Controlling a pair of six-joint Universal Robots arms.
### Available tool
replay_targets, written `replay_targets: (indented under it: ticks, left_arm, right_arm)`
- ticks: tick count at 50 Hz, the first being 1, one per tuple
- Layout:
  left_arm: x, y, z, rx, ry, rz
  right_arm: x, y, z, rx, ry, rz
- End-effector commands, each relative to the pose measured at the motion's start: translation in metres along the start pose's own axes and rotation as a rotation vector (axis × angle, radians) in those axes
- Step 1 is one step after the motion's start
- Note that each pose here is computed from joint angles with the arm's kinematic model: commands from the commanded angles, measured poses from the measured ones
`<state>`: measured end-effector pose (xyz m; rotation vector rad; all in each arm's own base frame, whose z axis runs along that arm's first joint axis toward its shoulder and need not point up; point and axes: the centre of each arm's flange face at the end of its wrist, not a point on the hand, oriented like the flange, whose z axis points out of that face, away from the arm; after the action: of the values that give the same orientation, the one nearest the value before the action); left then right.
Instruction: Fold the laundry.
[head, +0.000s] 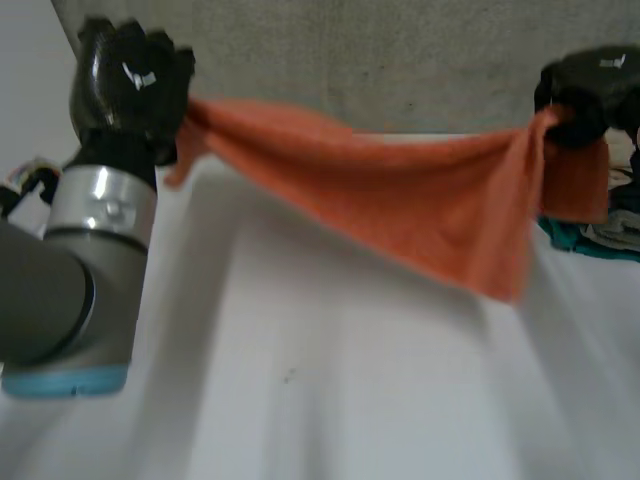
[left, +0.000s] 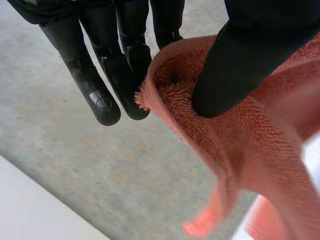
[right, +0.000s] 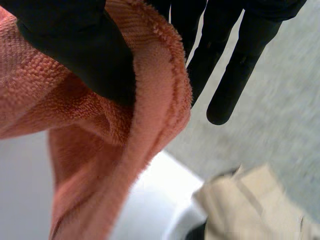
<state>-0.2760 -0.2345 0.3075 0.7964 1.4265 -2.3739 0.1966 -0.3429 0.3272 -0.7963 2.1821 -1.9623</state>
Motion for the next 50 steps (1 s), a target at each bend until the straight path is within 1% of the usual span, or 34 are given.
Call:
replay_targets:
  ticks: [1,4,6,7,10,14,17,21,24,26,28,30,31,34,35,36,42,50]
  left_arm:
    - [0.031,0.014,-0.018,-0.049,0.107,0.004]
    - [0.057,0.032,-0.021,-0.094,0.17,0.013]
    - [0.069,0.04,-0.021,-0.111,0.199,0.018]
    - [0.081,0.049,-0.021,-0.133,0.223,0.025]
    - [0.102,0.065,-0.022,-0.169,0.269,0.04]
    - [0.118,0.07,-0.022,-0.172,0.3,0.043]
    - [0.12,0.07,-0.019,-0.167,0.297,0.041]
    - [0.117,0.067,-0.01,-0.155,0.273,0.035]
    - [0.112,0.069,-0.003,-0.154,0.251,0.032]
    - [0.109,0.07,0.0,-0.156,0.241,0.034]
    - [0.106,0.073,0.005,-0.162,0.227,0.036]
    - [0.103,0.074,0.007,-0.163,0.221,0.038]
    - [0.102,0.075,0.009,-0.165,0.217,0.041]
    - [0.101,0.075,0.013,-0.162,0.209,0.035]
    - [0.103,0.076,0.015,-0.161,0.208,0.034]
    - [0.103,0.076,0.017,-0.159,0.206,0.033]
    - [0.102,0.087,0.023,-0.179,0.193,0.036]
    - [0.104,0.088,0.021,-0.188,0.197,0.011]
  right_arm:
    - [-0.005,0.056,0.032,-0.169,-0.042,0.008]
    - [-0.013,0.094,0.051,-0.248,-0.056,0.023]
    - [-0.016,0.109,0.061,-0.27,-0.041,0.021]
    - [-0.017,0.123,0.07,-0.287,-0.009,0.014]
    - [-0.016,0.143,0.082,-0.305,0.069,-0.015]
    - [-0.008,0.137,0.085,-0.244,0.154,-0.044]
    - [-0.004,0.122,0.078,-0.185,0.175,-0.054]
    - [0.001,0.073,0.049,-0.037,0.191,-0.118]
    - [-0.007,0.058,0.022,-0.016,0.148,-0.203]
    - [-0.014,0.059,0.012,-0.029,0.114,-0.223]
    - [-0.025,0.06,-0.008,-0.052,0.064,-0.243]
    - [-0.032,0.066,-0.02,-0.086,0.034,-0.243]
    - [-0.039,0.076,-0.031,-0.13,0.001,-0.225]
    - [-0.051,0.095,-0.041,-0.19,-0.045,-0.19]
    - [-0.061,0.111,-0.049,-0.226,-0.079,-0.167]
    - [-0.064,0.116,-0.051,-0.233,-0.091,-0.16]
    - [-0.088,0.158,-0.065,-0.226,-0.152,-0.125]
    - [-0.098,0.18,-0.063,-0.199,-0.192,-0.114]
